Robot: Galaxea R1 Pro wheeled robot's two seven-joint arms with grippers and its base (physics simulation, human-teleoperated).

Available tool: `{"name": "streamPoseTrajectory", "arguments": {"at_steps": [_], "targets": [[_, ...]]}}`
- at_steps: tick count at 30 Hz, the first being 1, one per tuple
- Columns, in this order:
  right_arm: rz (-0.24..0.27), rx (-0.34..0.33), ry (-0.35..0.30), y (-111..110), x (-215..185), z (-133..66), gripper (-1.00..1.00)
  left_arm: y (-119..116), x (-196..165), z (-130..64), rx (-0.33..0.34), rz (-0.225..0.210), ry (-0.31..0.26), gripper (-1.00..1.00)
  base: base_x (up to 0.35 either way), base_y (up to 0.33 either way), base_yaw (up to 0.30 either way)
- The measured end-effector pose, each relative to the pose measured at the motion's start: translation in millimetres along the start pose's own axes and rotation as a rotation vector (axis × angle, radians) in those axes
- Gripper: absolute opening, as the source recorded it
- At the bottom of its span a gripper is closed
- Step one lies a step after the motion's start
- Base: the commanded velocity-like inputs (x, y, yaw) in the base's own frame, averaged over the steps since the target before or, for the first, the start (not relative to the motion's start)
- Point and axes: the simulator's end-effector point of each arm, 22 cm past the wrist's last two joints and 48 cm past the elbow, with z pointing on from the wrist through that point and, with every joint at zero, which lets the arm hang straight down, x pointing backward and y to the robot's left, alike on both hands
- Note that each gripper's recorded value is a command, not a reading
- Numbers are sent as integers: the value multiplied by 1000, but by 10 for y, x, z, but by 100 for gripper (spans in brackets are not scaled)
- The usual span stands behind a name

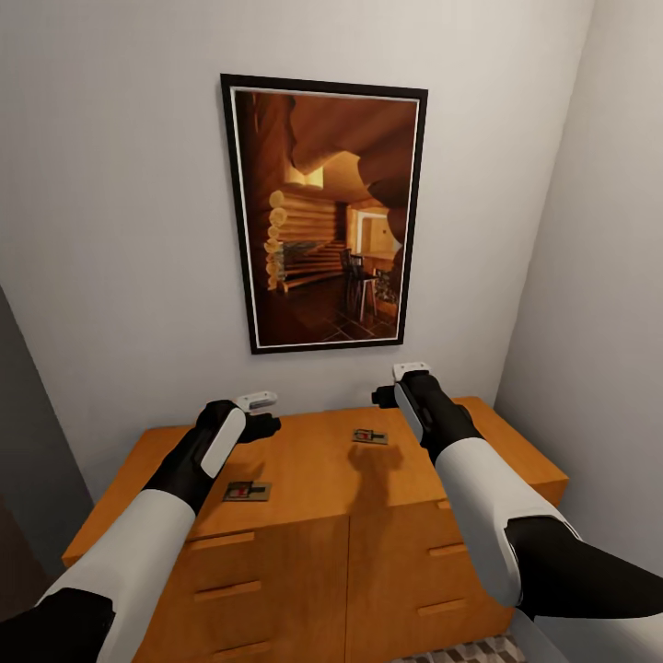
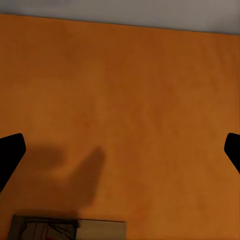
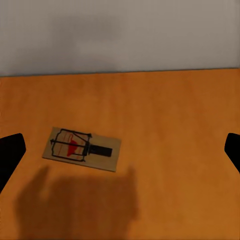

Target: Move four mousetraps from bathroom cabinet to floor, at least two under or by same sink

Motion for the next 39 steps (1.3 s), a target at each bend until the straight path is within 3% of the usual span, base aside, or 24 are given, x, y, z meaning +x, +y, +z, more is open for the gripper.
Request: {"name": "streamPoseTrajectory", "arguments": {"at_steps": [10,15,27,39], "targets": [[-12,2,63,-6,137,-7,100,104,168,96,-23,0,43,100,0,0,0],[-12,2,78,-8,163,-13,100,108,141,112,-25,-10,25,100,0,0,14],[-12,2,82,-8,174,-13,100,108,147,132,-26,-17,18,100,0,0,201],[-16,4,81,-11,170,-18,100,73,156,128,-22,-17,19,100,150,-146,6]]}}
